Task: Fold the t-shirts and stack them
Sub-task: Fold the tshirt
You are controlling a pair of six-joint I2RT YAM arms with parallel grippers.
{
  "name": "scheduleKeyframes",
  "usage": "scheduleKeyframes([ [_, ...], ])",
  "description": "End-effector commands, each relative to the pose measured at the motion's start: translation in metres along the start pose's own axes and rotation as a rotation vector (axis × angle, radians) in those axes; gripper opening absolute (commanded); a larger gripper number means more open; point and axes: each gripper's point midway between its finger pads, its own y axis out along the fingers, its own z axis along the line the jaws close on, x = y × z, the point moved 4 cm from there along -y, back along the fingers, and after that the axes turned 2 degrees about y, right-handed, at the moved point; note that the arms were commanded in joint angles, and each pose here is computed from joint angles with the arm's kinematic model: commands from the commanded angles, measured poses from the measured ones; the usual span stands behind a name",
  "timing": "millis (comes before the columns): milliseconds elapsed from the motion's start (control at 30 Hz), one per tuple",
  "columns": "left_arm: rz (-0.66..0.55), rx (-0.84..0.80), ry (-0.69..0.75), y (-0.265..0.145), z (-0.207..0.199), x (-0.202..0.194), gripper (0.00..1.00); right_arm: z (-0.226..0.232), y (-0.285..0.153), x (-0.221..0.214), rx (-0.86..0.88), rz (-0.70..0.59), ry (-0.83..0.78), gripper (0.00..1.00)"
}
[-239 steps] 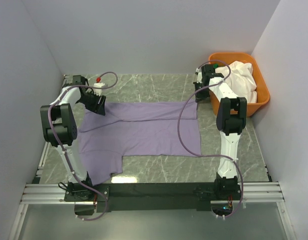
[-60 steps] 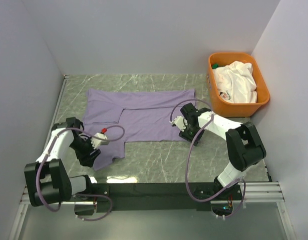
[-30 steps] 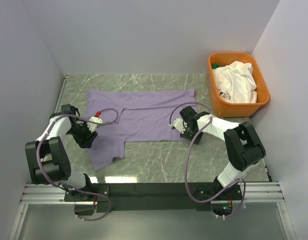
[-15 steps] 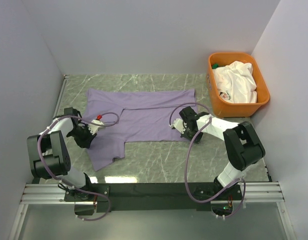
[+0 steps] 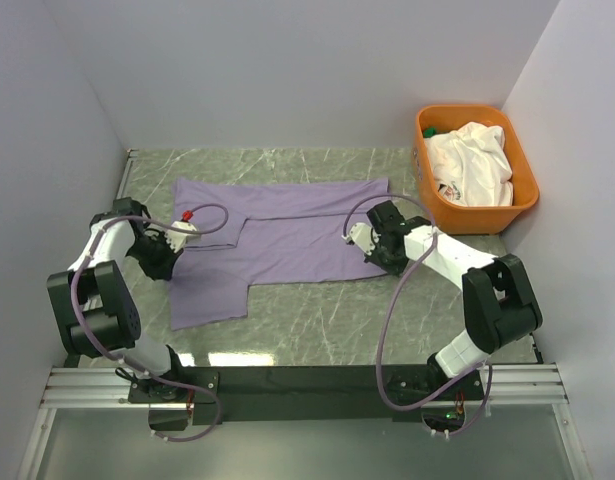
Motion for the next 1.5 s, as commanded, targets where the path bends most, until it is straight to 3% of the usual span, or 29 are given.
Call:
scheduleKeyframes([
  [0,-0.024,-0.065,-0.025,-0.002,-0.007,0.005,0.01,-0.011,-0.016,0.008,-0.012,-0.048,-0.005,0.0],
  [433,-0.13,-0.034,-0.075,-0.03,0.023,0.034,0.01,-0.044,-0.029,0.019,-0.057,-0.078,0.021,0.0],
  [567,-0.119,-0.045,-0.071,-0.026,0.028,0.034,0.01,-0.034,-0.029,0.016,0.047,-0.043,0.008,0.0],
  [633,-0.115,-0.051,-0.075,-0.023,0.028,0.032,0.01,-0.026,-0.025,0.013,0.075,-0.025,-0.004,0.11],
  [667,-0.111,-0.052,-0.075,-0.023,0.028,0.031,0.01,-0.022,-0.023,0.014,0.073,-0.024,-0.019,0.22],
  [767,-0.105,-0.054,-0.073,-0.021,0.027,0.029,0.01,-0.01,-0.014,0.009,0.072,-0.018,-0.054,0.31],
  [1100,-0.089,-0.057,-0.086,-0.017,0.026,0.026,0.01,0.006,0.011,-0.005,0.128,0.046,-0.102,0.38],
  [1467,-0.077,-0.056,-0.103,-0.013,0.025,0.022,0.01,0.017,0.027,-0.015,0.153,0.07,-0.135,0.39],
])
